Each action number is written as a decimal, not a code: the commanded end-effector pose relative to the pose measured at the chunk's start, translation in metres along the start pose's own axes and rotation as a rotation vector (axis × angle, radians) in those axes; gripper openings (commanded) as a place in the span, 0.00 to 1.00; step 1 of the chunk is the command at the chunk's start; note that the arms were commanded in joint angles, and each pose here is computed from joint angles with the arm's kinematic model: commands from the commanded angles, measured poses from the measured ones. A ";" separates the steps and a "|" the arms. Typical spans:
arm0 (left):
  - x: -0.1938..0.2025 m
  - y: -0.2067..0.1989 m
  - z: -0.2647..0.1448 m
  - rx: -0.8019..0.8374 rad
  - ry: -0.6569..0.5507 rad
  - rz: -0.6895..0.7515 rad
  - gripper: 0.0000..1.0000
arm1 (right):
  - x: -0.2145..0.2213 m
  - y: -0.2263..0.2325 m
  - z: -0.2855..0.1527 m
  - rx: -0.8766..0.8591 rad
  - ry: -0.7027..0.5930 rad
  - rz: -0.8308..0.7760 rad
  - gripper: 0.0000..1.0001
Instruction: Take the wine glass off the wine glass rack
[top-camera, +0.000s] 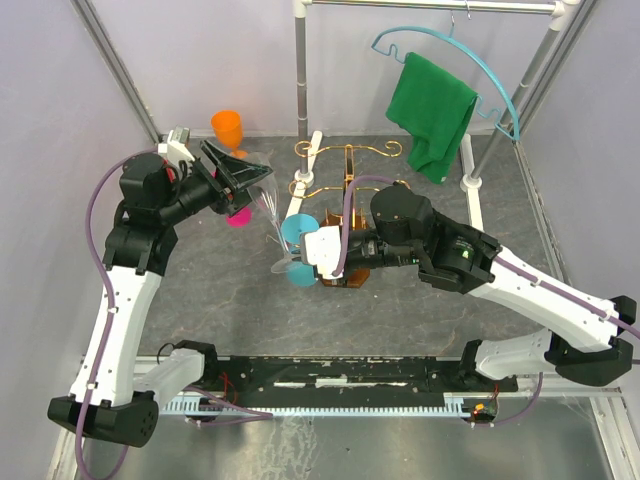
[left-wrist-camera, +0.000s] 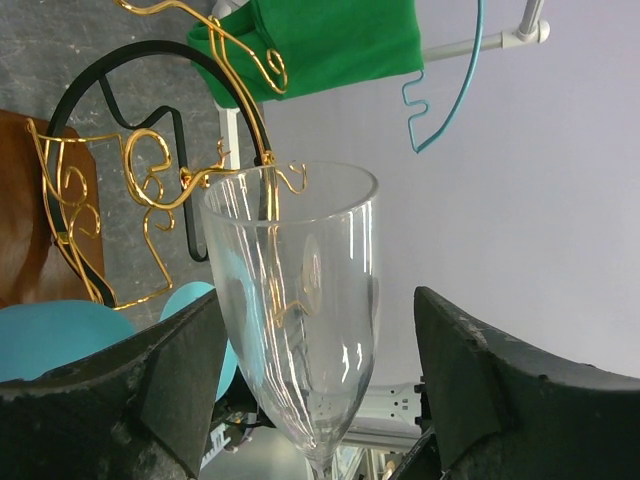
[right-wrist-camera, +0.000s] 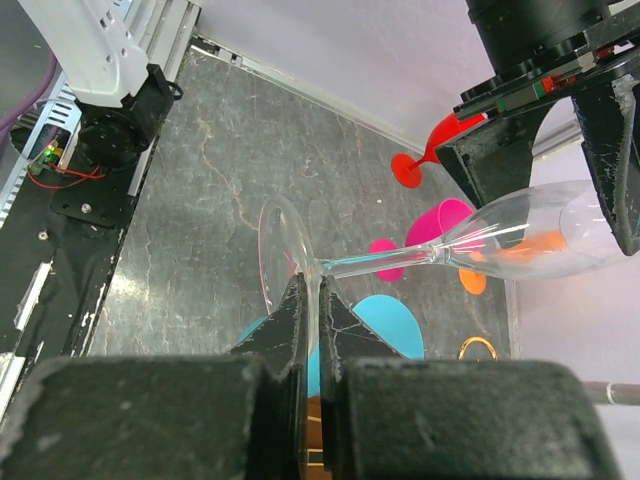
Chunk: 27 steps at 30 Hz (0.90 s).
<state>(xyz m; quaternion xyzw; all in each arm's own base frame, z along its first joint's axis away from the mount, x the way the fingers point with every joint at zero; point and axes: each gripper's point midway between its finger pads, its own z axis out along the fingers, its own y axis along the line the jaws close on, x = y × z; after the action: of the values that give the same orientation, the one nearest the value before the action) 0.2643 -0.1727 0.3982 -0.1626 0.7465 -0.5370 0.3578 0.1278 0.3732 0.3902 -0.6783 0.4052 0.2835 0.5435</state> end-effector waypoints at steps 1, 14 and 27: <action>0.000 -0.015 -0.005 0.061 -0.008 0.054 0.80 | -0.040 -0.016 -0.008 0.046 -0.115 -0.040 0.02; 0.003 -0.008 -0.002 0.074 -0.006 0.044 0.61 | -0.042 -0.010 -0.005 0.009 -0.134 -0.023 0.02; -0.012 -0.013 -0.028 -0.025 -0.128 0.280 0.59 | -0.038 -0.024 -0.035 0.149 -0.092 -0.001 0.79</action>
<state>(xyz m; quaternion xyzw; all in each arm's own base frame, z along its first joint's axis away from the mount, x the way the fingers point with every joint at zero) 0.2664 -0.1643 0.3856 -0.1590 0.7551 -0.5061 0.3853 0.1246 0.3724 0.3961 -0.6673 0.4137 0.2985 0.5427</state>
